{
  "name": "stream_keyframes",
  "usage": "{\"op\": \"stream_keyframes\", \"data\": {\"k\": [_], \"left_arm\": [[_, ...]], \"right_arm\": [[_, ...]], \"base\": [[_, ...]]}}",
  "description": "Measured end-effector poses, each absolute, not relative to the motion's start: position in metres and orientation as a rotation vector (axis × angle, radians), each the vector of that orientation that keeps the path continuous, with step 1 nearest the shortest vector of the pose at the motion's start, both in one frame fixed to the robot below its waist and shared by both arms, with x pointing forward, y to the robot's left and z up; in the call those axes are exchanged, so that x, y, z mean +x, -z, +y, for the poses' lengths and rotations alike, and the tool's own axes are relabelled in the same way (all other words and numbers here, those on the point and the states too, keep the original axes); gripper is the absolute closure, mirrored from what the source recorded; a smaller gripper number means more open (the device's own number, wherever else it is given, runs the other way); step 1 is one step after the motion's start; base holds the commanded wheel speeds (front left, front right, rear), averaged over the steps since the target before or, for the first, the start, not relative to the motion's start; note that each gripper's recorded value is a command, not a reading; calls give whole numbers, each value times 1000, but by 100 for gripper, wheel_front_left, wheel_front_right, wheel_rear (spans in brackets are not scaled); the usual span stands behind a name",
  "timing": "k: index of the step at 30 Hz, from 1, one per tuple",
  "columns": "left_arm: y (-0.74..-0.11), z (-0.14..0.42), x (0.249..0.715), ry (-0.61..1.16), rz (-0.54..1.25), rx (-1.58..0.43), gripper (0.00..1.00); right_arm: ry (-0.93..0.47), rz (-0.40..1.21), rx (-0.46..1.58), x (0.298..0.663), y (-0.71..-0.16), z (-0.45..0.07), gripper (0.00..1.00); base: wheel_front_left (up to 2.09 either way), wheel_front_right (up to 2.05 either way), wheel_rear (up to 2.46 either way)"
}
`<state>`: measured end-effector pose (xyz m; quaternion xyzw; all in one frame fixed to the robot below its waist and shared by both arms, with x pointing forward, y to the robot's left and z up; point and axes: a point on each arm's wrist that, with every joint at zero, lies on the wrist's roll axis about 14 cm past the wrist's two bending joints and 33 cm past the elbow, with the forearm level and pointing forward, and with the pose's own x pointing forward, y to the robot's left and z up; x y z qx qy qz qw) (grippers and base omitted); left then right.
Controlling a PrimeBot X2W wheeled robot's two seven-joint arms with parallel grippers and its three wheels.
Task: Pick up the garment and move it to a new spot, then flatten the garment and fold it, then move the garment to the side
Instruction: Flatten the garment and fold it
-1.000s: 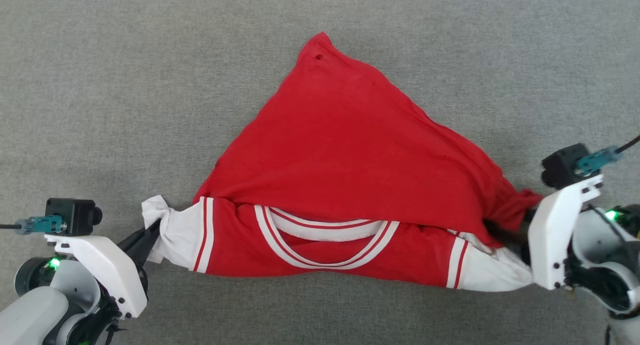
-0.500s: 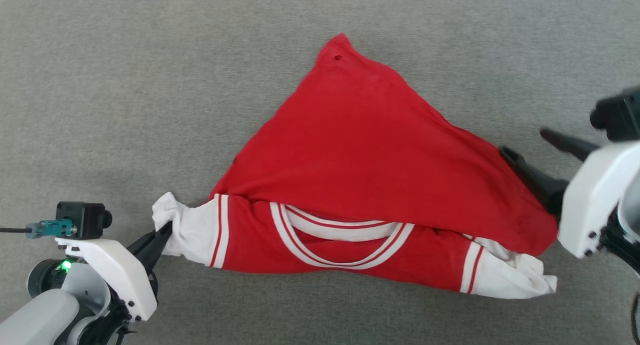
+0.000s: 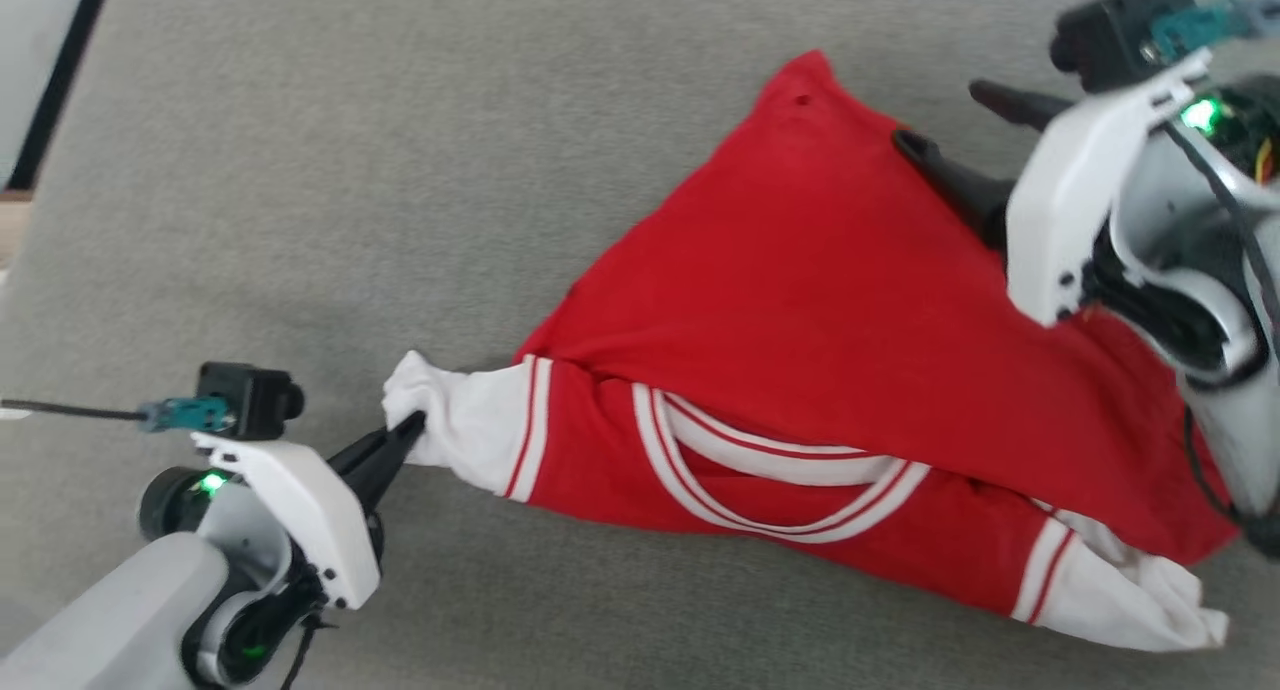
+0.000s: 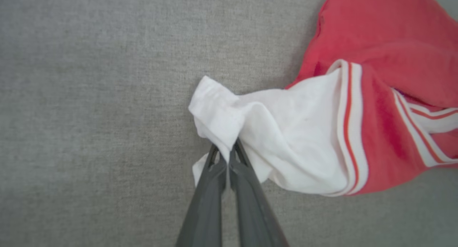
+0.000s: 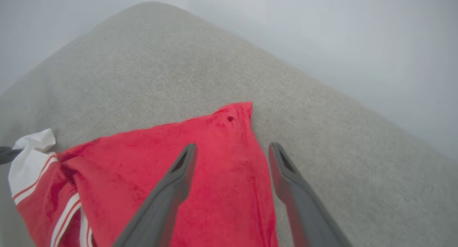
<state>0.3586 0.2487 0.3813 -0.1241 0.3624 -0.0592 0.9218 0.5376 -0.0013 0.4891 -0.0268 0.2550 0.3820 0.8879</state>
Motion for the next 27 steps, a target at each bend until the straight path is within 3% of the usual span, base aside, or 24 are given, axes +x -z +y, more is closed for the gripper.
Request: {"op": "stream_keyframes", "data": {"k": [10, 18, 27], "left_arm": [[-376, 252, 347, 99, 758, -266, 100], [-369, 259, 337, 64, 778, -276, 100], [-364, 263, 335, 49, 790, -276, 100]], "right_arm": [[-844, 673, -153, 572, -440, 43, 0], [-858, 866, -250, 571, -386, 57, 0], [-845, 1006, -296, 568, -363, 57, 0]], "base": [[0, 0, 0], [0, 0, 0], [0, 0, 0]]}}
